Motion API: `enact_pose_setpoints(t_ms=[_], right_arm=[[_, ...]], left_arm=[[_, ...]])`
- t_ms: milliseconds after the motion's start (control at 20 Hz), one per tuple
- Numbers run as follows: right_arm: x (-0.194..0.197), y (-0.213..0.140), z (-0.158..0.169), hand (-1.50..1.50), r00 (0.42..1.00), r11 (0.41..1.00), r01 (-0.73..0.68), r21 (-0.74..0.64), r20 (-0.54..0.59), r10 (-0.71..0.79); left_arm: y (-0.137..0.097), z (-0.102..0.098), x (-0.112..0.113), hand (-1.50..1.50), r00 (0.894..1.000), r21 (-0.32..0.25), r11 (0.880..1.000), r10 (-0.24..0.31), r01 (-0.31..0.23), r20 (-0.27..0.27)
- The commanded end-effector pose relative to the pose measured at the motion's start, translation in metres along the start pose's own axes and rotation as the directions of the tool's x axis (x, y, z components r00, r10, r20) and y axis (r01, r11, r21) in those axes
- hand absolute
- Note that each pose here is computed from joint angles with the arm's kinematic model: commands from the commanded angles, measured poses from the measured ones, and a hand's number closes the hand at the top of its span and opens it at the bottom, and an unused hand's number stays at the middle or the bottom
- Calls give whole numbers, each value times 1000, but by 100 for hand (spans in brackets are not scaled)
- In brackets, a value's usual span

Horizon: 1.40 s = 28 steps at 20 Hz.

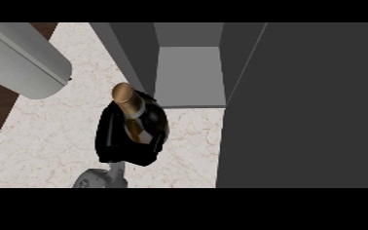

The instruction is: Pick up the wine, place it into the cabinet and close the cabinet

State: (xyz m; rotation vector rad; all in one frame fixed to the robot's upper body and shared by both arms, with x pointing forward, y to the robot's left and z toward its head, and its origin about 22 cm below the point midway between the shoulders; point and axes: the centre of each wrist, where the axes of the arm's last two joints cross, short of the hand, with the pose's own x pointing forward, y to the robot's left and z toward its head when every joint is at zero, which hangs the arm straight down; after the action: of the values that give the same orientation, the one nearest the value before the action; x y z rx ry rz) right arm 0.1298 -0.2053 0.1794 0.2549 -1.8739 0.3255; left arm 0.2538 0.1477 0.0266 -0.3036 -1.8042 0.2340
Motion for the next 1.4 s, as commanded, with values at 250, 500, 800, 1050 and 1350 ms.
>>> enact_pose_setpoints(t_ms=[250,500,800,1050,1350], right_arm=[[29,3,23,-150,995,998,65,25,79,-67],[43,0,31,-150,996,998,47,37,78,-49],[34,1,29,-150,994,996,71,48,85,-75],[41,7,34,-150,994,994,79,72,72,-84],[38,0,34,-150,996,995,70,67,52,-73]], left_arm=[[-53,-45,9,150,998,54,998,-36,39,-51],[-48,-54,-4,150,994,91,993,-69,77,-84],[-57,-57,-36,150,981,107,980,-155,167,-117],[-42,-57,-53,150,981,110,983,-131,147,-143],[-37,-36,-81,150,976,130,979,-136,159,-172]])
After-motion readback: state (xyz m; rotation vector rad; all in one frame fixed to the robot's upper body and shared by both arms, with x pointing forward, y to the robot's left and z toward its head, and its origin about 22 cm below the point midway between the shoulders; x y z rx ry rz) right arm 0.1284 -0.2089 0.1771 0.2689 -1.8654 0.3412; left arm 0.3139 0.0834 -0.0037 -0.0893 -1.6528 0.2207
